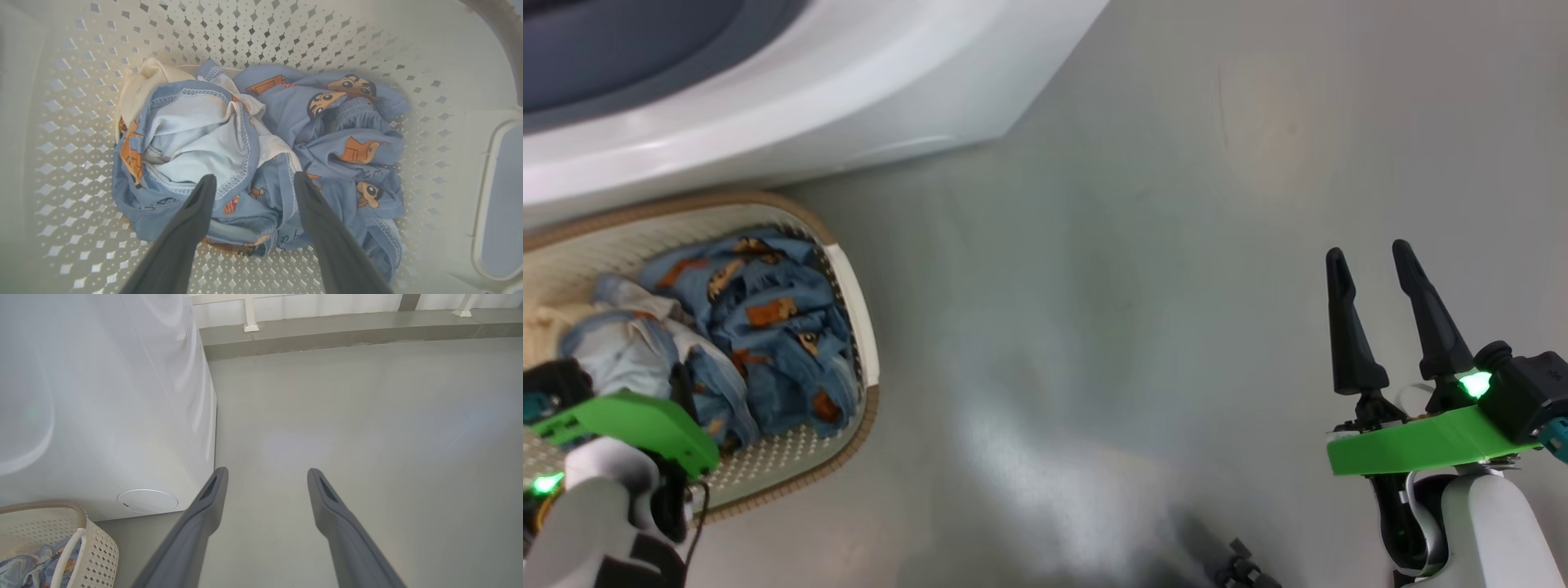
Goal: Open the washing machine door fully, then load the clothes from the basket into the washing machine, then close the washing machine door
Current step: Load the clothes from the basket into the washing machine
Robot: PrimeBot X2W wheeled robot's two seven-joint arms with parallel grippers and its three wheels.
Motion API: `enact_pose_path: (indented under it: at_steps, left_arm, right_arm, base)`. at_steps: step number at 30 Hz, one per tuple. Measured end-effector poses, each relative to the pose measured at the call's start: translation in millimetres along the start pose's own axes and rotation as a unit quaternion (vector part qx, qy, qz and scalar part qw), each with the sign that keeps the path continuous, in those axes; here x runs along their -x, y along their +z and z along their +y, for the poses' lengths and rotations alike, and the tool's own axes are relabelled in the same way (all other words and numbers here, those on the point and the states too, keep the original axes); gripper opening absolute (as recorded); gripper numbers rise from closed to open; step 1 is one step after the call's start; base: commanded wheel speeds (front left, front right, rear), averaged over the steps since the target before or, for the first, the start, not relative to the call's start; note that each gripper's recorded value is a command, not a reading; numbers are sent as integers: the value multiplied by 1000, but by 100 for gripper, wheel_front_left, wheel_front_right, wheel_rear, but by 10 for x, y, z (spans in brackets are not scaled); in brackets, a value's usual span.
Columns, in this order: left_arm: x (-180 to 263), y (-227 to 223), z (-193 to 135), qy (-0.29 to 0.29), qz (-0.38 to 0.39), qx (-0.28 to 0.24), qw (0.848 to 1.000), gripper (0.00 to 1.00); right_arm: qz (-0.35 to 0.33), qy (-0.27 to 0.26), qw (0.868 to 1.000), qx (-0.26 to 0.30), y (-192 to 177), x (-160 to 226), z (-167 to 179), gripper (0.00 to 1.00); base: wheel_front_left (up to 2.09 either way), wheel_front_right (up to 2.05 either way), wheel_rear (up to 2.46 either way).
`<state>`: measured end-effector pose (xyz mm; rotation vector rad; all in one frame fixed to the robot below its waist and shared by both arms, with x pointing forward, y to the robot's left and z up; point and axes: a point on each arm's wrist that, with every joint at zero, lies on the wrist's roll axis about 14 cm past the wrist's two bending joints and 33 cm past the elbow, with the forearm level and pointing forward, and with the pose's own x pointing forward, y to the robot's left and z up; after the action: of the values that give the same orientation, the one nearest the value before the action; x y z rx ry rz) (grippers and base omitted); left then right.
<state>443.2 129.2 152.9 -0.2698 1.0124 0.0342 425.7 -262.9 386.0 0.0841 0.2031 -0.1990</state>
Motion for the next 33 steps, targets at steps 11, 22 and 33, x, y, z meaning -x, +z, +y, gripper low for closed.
enact_pose_path:
  at_steps: [11,22,33]
  left_arm:
    - [-309,-97,125,22,20,24,999,100]
    - [-566,-59,186,33,25,21,999,100]
    - [-760,-160,194,37,49,8,998,100]
  right_arm:
    - [30,-15,999,26,-242,-66,-119,100]
    - [41,-27,998,41,-354,-107,-215,100]
    - [47,-37,997,54,-426,-126,-299,100]
  base:
    - [0,0,0]
    - [0,0,0]
    - [0,0,0]
